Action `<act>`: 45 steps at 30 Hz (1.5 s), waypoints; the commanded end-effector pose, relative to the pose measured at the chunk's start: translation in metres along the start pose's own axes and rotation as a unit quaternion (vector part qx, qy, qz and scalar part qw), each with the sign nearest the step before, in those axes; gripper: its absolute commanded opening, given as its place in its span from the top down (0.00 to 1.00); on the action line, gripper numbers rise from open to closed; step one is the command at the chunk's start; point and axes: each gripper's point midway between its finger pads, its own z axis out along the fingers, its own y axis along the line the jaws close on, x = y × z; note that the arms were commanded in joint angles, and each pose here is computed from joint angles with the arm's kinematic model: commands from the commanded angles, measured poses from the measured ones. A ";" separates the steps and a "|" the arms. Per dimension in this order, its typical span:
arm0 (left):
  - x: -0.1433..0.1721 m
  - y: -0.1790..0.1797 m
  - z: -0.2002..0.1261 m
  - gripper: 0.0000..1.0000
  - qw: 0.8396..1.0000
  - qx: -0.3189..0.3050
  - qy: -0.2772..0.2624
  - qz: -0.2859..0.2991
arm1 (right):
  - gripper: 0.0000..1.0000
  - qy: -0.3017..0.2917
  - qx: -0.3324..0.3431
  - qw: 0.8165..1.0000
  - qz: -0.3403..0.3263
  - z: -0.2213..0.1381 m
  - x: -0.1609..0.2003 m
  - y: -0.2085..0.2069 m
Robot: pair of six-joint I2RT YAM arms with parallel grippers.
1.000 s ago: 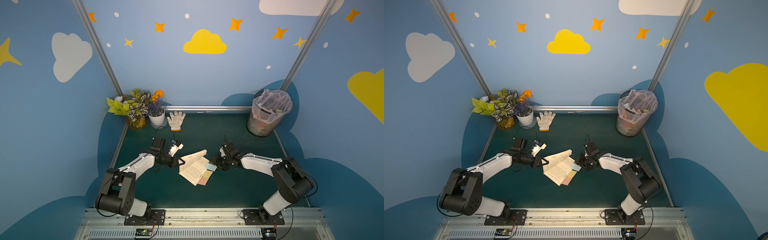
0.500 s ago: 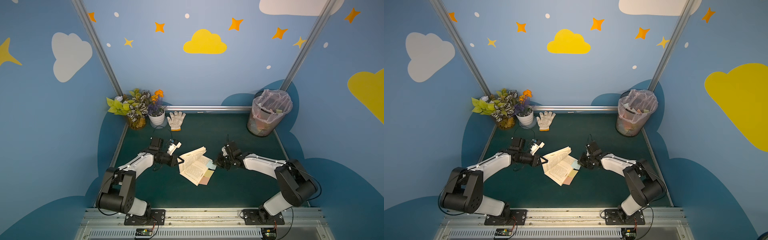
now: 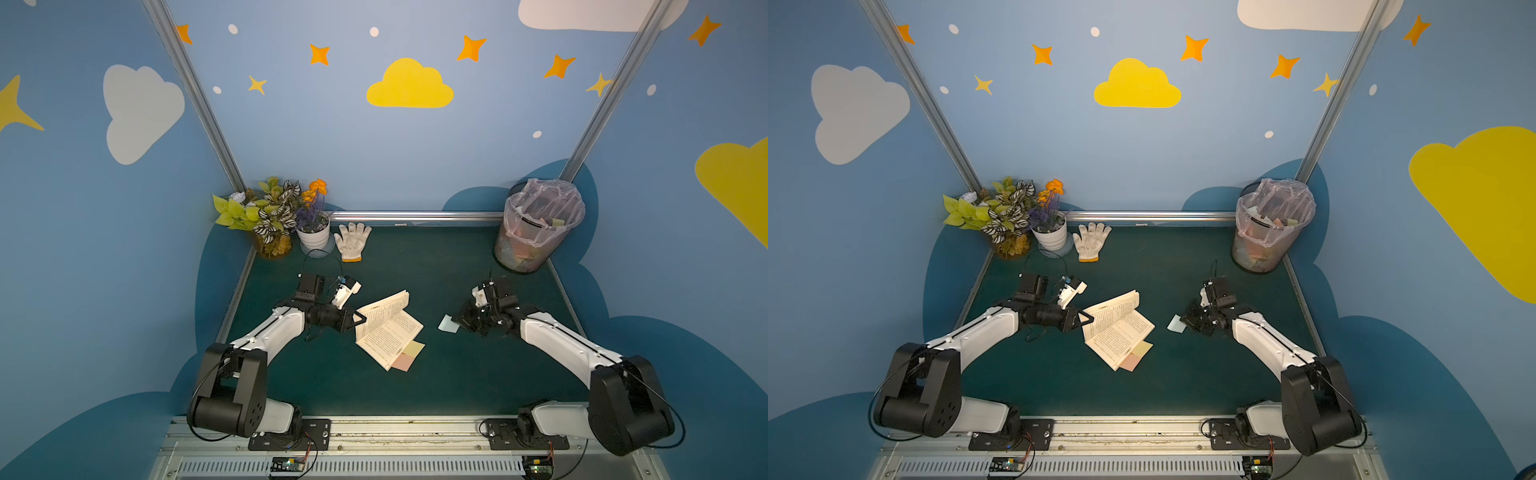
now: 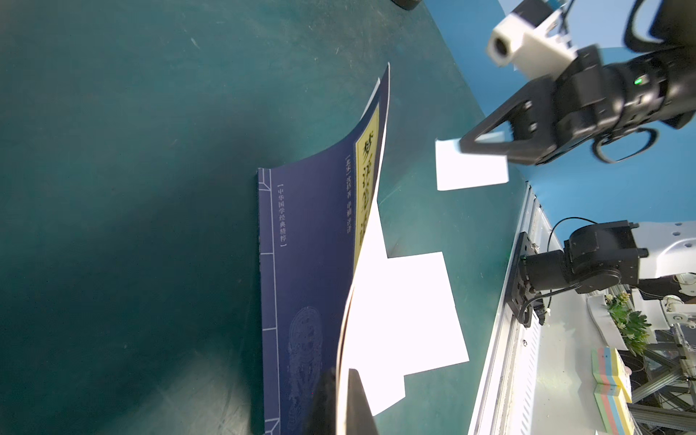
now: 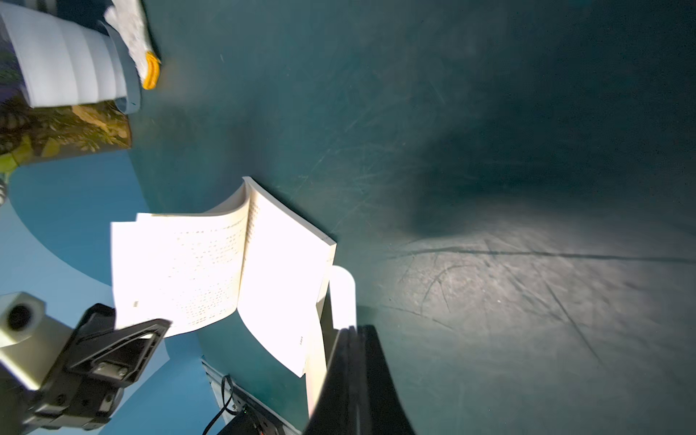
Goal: Peel off the used sticky note
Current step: Tear off the note from the book, then place the note in the trash bin.
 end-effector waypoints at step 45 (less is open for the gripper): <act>0.002 -0.006 -0.003 0.97 1.000 -0.003 -0.003 0.019 | 0.12 -0.362 0.044 0.931 -0.014 -0.266 -0.357 0.061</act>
